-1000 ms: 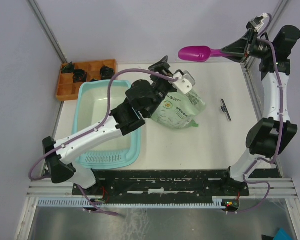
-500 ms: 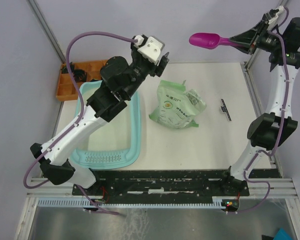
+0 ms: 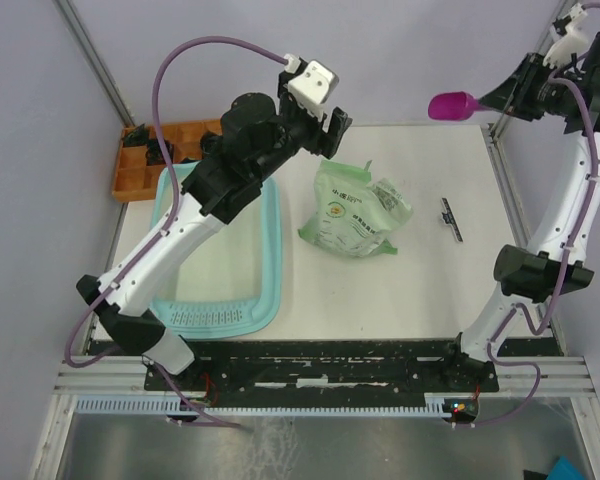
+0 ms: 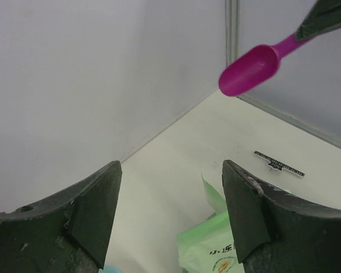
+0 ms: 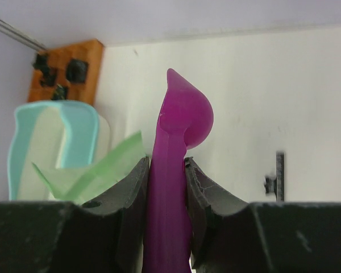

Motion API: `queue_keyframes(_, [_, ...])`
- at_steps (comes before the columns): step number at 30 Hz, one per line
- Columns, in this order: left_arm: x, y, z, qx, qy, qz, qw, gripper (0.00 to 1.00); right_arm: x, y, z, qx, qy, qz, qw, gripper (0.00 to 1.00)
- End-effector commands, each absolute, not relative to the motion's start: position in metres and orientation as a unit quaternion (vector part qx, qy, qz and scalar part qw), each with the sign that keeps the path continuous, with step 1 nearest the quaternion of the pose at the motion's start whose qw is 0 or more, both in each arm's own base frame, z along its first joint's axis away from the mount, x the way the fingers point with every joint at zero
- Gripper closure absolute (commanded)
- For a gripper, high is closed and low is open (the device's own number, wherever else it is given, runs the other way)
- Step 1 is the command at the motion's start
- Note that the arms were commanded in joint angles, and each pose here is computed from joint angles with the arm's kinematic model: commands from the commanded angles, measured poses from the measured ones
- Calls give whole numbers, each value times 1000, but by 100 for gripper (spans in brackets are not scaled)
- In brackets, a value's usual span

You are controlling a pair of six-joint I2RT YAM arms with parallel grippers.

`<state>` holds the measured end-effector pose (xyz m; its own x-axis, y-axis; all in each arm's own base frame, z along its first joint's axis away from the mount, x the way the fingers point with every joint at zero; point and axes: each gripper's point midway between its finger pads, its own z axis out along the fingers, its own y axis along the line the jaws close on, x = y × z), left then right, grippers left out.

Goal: Fill the litter box with clean litter
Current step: Adjust the spatula.

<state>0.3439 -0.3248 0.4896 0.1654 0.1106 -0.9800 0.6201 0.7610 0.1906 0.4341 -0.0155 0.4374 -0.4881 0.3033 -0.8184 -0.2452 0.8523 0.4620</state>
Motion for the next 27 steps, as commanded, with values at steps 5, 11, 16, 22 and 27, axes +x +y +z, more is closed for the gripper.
queue_keyframes(5, [378,-317,478,262,654,-282,652,22,336,-6,359,43,905,241,349,98])
queue_keyframes(11, [391,-317,450,291,665,-336,601,20,308,-7,335,105,906,262,315,98])
queue_keyframes(16, [384,-333,420,326,666,-417,526,21,310,-35,335,150,898,255,326,98])
queue_keyframes(22, [367,-341,402,356,662,-453,480,21,304,-38,365,135,879,275,366,98])
queue_keyframes(27, [355,-334,396,376,669,-443,463,20,291,-13,375,109,861,333,368,98])
